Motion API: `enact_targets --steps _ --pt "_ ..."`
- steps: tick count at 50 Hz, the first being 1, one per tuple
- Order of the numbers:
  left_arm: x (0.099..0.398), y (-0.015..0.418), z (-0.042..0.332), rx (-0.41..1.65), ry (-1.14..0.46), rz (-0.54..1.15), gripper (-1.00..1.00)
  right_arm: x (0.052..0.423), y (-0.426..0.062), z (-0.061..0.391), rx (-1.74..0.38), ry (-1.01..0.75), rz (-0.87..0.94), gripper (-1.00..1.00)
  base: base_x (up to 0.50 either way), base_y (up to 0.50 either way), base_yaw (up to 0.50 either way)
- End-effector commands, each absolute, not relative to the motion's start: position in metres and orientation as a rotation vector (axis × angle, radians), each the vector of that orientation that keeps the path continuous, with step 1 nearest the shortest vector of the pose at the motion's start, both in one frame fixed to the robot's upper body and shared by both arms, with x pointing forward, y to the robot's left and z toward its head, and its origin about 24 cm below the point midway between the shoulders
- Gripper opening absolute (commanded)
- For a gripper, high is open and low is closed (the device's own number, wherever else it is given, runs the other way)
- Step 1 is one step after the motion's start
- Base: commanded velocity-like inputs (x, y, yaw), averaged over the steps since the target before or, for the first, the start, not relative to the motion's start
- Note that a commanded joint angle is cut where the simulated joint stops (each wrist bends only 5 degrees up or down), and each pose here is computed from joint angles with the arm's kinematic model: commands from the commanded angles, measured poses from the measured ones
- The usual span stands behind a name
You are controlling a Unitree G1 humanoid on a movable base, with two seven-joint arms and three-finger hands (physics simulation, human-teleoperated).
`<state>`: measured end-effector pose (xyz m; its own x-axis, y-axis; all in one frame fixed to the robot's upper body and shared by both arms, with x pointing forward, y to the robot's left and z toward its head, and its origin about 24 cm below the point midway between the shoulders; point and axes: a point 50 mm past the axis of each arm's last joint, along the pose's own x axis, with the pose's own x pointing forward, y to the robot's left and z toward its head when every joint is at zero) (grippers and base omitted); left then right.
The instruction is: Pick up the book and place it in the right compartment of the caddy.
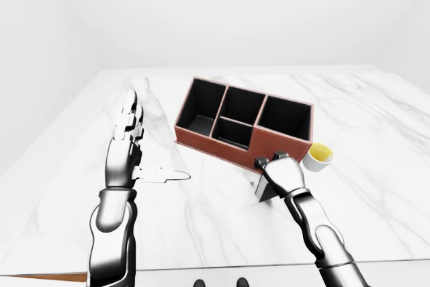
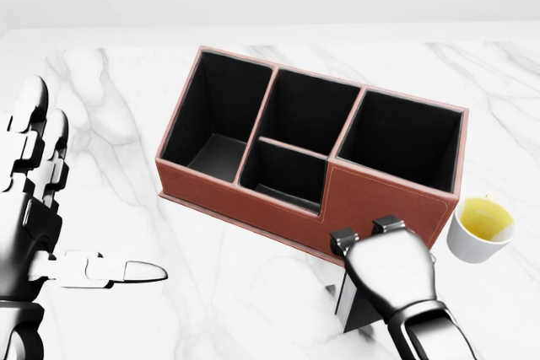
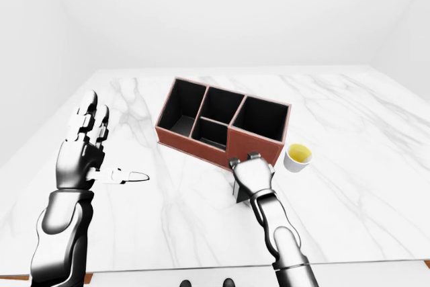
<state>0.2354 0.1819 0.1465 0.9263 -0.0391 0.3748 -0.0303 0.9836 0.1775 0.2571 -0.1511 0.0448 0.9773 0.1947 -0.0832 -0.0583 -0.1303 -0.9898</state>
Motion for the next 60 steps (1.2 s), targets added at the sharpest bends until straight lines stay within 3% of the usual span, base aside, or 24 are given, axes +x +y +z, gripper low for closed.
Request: enact_targets --steps 1,28,30,33,49,60 --pt "0.236 0.182 0.145 0.182 -0.382 -0.005 1.0 0.257 -0.152 0.037 -1.721 -0.105 0.224 0.1 0.0 0.0 0.0" --pt "0.232 0.18 0.146 0.19 -0.386 -0.007 1.0 0.252 -0.158 0.012 -1.795 -0.104 0.254 0.08 0.0 0.0 0.0" --pt "0.232 0.18 0.146 0.191 -0.388 -0.007 1.0 0.252 -0.16 0.011 -1.797 -0.091 0.257 -0.05 0.0 0.0 0.0" --pt "0.231 0.179 0.147 0.193 -0.392 -0.007 1.0 0.25 -0.166 0.006 -1.786 -0.038 0.275 -1.0 0.0 0.0 0.0" --pt "0.225 0.178 0.149 0.196 -0.401 -0.009 1.0 0.249 -0.168 0.012 -1.73 -0.045 0.236 -1.0 0.0 0.0 0.0" --pt "0.223 0.177 0.149 0.193 -0.403 -0.011 1.0 0.243 -0.169 0.054 -1.58 -0.078 0.143 -1.0 0.0 0.0 0.0"
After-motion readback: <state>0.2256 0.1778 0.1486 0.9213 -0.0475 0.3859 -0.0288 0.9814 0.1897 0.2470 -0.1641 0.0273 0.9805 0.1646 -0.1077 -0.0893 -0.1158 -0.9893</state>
